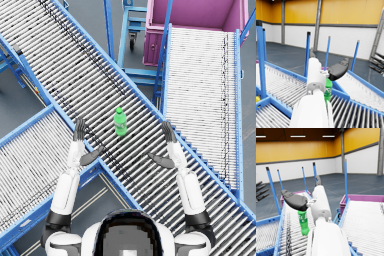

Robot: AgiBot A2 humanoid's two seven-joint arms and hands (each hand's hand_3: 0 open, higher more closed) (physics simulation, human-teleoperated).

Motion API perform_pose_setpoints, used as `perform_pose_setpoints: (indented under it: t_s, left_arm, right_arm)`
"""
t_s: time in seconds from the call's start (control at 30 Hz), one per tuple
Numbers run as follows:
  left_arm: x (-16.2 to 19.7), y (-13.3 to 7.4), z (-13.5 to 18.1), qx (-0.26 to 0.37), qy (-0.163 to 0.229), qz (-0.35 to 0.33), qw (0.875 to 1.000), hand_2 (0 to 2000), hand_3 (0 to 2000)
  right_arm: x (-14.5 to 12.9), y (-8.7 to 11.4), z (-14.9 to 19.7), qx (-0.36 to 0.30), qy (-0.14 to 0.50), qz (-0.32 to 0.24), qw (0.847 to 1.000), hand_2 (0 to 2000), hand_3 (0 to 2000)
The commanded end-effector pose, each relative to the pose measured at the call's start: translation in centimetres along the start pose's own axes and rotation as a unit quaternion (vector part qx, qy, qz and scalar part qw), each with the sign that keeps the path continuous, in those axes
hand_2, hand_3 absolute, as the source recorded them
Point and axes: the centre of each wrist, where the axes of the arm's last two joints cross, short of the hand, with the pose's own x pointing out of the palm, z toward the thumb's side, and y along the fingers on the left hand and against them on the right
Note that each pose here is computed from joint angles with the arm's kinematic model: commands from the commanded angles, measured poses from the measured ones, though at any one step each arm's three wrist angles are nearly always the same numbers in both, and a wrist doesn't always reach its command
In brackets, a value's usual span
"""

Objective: Pick up the oil and place it on the left assembly line, put the cola on the right, and keep Sprite still

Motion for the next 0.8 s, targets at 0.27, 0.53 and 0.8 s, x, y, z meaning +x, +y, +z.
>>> perform_pose_setpoints:
  t_s: [0.27, 0.53, 0.8]
  left_arm:
    - [0.00, 0.00, 0.00, 0.000, 0.000, 0.000, 1.000, 0, 0]
    - [0.00, 0.00, 0.00, 0.000, 0.000, 0.000, 1.000, 0, 0]
    - [0.00, 0.00, 0.00, 0.000, 0.000, 0.000, 1.000, 0, 0]
  right_arm:
    - [0.00, 0.00, 0.00, 0.000, 0.000, 0.000, 1.000, 0, 0]
    - [0.00, 0.00, 0.00, 0.000, 0.000, 0.000, 1.000, 0, 0]
    - [0.00, 0.00, 0.00, 0.000, 0.000, 0.000, 1.000, 0, 0]
